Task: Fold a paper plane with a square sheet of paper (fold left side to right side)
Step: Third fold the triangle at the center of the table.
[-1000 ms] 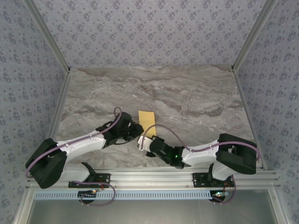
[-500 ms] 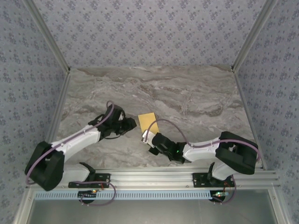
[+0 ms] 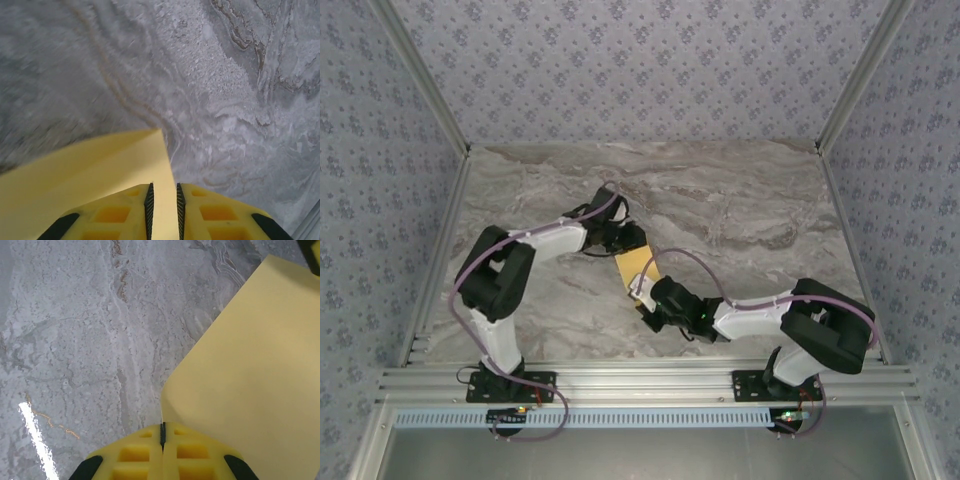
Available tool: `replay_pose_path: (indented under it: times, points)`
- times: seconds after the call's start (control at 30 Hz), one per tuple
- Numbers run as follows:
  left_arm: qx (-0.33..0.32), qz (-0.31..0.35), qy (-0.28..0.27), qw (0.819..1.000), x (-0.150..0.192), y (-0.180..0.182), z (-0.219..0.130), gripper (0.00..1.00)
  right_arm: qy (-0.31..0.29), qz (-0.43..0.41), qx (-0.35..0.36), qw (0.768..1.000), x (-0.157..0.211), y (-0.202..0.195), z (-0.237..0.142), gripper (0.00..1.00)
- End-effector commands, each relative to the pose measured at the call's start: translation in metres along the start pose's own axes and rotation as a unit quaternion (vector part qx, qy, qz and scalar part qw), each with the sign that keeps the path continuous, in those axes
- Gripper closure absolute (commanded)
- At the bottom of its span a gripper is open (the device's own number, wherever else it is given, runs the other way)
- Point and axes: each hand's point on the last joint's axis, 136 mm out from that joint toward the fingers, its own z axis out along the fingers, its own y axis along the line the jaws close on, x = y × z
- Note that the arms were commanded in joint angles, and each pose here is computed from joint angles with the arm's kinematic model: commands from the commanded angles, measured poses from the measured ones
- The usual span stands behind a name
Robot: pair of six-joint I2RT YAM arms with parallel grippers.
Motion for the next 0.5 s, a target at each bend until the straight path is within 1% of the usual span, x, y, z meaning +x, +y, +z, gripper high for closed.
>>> replay_pose_path:
  times: [0.0, 0.23, 0.37, 0.47]
  points:
    - [0.005, 0.026, 0.032, 0.999, 0.004, -0.009, 0.013, 0.81, 0.001, 0.026, -0.021, 0.999, -0.006, 0.003, 0.0, 1.0]
    - [-0.013, 0.021, 0.061, 0.998, 0.017, 0.005, 0.037, 0.83, 0.007, 0.072, -0.05, 0.996, -0.009, -0.001, 0.0, 1.0]
    - [-0.022, 0.019, 0.072, 0.997, 0.022, 0.013, 0.043, 0.84, 0.004, 0.131, -0.077, 0.988, -0.012, -0.012, 0.0, 1.0]
    - [-0.029, 0.02, 0.077, 0.996, 0.025, 0.017, 0.045, 0.85, 0.006, 0.185, -0.103, 0.977, -0.012, -0.025, 0.001, 1.0]
